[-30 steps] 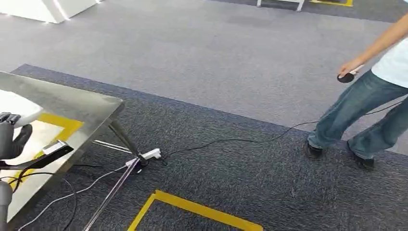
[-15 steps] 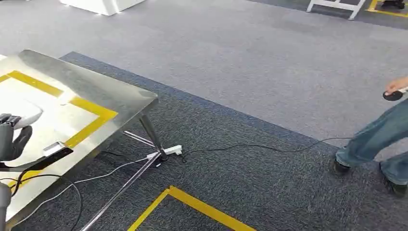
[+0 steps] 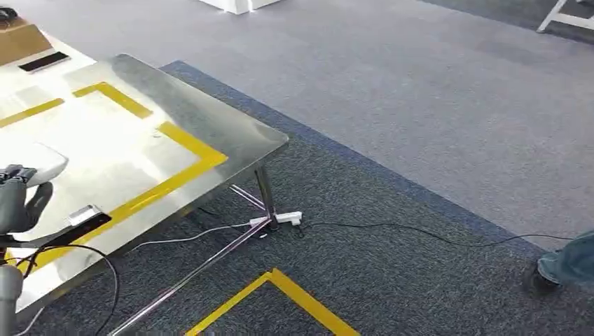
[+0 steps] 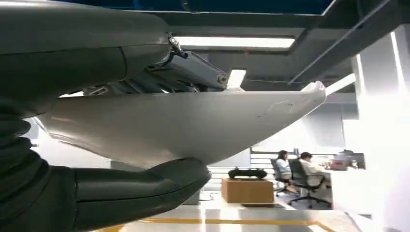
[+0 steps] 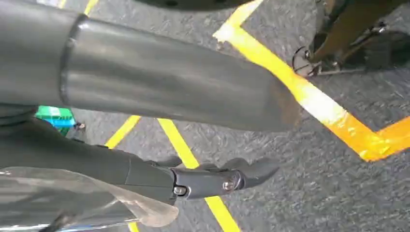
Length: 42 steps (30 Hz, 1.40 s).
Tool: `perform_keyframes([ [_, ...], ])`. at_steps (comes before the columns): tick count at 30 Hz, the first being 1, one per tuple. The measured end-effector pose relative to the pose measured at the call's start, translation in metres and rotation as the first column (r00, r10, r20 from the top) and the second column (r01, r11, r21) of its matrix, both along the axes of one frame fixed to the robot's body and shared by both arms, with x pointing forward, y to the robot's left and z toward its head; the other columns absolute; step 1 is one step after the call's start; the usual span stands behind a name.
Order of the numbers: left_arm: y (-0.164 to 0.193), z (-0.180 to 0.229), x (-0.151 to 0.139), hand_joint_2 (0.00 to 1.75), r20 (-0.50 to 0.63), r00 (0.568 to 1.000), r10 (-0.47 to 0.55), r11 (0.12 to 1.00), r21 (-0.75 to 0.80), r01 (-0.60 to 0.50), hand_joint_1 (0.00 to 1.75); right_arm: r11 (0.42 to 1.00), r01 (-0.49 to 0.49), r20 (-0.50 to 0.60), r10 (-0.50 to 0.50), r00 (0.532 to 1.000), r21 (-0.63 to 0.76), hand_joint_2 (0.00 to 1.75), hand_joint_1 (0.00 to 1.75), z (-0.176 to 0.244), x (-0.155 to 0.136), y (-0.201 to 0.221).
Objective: Take the parts from the cabinet and place them on the table.
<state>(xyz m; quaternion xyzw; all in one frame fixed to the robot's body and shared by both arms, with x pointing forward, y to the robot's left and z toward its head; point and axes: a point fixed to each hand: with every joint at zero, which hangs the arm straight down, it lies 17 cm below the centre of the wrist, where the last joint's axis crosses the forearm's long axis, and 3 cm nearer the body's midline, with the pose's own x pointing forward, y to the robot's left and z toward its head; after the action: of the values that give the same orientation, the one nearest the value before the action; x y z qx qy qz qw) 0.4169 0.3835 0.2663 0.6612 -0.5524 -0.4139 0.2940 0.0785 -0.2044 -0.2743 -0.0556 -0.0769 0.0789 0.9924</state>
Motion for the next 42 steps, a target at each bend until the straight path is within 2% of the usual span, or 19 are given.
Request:
perform_keyframes([
  [42,0.006,-0.007,-0.003,1.75,-0.018,1.0,0.016,1.0,-0.012,-0.016,1.75,1.0,0.018,0.031,-0.018,0.999,-0.013,0.0,0.0,0.001,0.009,-0.007],
])
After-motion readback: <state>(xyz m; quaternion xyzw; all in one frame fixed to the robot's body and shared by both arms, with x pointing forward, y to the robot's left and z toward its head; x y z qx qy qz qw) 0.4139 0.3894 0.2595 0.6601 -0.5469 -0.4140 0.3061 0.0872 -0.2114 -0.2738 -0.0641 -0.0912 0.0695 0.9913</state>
